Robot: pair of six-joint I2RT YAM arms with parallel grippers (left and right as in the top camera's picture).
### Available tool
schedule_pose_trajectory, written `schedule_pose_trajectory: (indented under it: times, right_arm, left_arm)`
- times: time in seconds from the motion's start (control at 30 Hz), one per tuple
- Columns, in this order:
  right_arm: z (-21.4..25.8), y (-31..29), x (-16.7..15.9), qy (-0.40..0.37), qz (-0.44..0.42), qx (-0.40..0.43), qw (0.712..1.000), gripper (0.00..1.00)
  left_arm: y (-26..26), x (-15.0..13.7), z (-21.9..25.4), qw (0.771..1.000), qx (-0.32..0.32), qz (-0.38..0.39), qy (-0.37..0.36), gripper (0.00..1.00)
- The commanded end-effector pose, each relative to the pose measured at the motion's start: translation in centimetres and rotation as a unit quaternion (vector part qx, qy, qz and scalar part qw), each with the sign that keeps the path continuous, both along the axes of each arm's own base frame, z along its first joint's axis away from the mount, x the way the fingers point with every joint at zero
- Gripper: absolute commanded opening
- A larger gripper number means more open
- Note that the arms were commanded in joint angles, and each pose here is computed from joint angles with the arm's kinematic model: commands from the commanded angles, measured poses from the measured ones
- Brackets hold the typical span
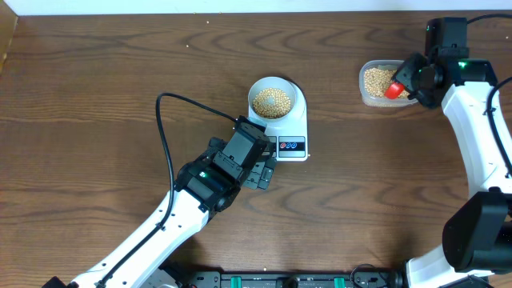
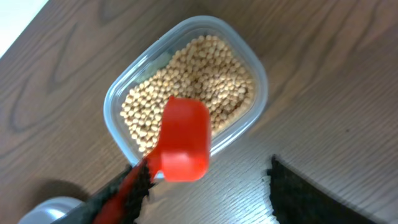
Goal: Scoop item into bowl and weigh 50g on scale
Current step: 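Lower the red scoop into the soybean tub with the right gripper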
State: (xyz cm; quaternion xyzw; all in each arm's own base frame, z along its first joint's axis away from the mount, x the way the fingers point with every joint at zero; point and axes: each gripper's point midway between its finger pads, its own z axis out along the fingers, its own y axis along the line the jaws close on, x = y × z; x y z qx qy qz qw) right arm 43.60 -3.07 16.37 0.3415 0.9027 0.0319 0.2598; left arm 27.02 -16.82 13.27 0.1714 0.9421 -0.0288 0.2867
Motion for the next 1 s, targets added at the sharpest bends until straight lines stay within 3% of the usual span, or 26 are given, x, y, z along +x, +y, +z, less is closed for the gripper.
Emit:
schedule_pose_trajectory:
  times: [0.0, 0.03, 0.07, 0.1, 0.13, 0.17, 0.2, 0.27, 0.3, 0.47, 0.63, 0.8, 0.97]
  right_arm:
    - [0.2, -1.2, 0.1, -0.001, -0.001, -0.024, 1.0, 0.93]
    - [0.2, -1.3, 0.1, -0.001, -0.001, -0.024, 1.0, 0.99]
    - [0.2, -1.4, 0.1, -0.001, -0.002, -0.024, 1.0, 0.97]
    - [0.1, -1.5, -0.1, 0.003, 0.0, -0.026, 1.0, 0.16]
    - [0.1, -1.5, -0.1, 0.003, 0.0, -0.025, 1.0, 0.08]
    - [0.1, -1.5, -0.1, 0.003, -0.001, -0.026, 1.0, 0.07]
    - [0.1, -1.5, 0.0, 0.001, -0.001, -0.026, 1.0, 0.09]
    - [0.2, -1.6, 0.1, -0.001, -0.002, -0.026, 1.0, 0.49]
    - [0.2, -1.7, 0.1, -0.003, -0.002, -0.026, 1.0, 0.6]
    - [0.4, -2.0, 0.2, -0.005, -0.008, -0.034, 0.999, 0.85]
    - [0.4, -2.5, 0.2, -0.007, -0.02, -0.042, 0.999, 0.99]
    - [-1.1, -3.2, -0.7, -0.011, -0.169, 0.041, 0.985, 0.99]
    - [-2.8, -3.5, -1.3, 0.007, -0.187, 0.061, 0.98, 0.99]
  left_arm:
    - [0.1, 0.1, 0.1, 1.0, 0.001, 0.005, -0.003, 0.98]
    - [0.1, 0.1, 0.1, 1.0, 0.001, 0.005, -0.003, 0.98]
    - [0.1, 0.1, 0.1, 1.0, 0.001, 0.005, -0.003, 0.98]
    - [0.1, 0.1, 0.1, 1.0, 0.001, 0.005, -0.003, 0.98]
    - [0.1, 0.1, 0.1, 1.0, 0.001, 0.005, -0.003, 0.98]
    - [0.1, 0.1, 0.1, 1.0, 0.001, 0.005, -0.003, 0.98]
    - [0.1, 0.1, 0.1, 1.0, 0.001, 0.005, -0.003, 0.98]
    - [0.1, 0.1, 0.1, 1.0, 0.001, 0.005, -0.003, 0.98]
    - [0.1, 0.1, 0.1, 1.0, 0.001, 0.005, -0.003, 0.98]
    - [0.1, 0.1, 0.1, 1.0, 0.001, 0.005, -0.003, 0.98]
    - [0.1, 0.1, 0.1, 1.0, 0.001, 0.005, -0.003, 0.98]
    - [0.1, 0.1, 0.1, 1.0, 0.001, 0.005, -0.003, 0.98]
    - [0.1, 0.1, 0.1, 1.0, 0.001, 0.005, -0.003, 0.98]
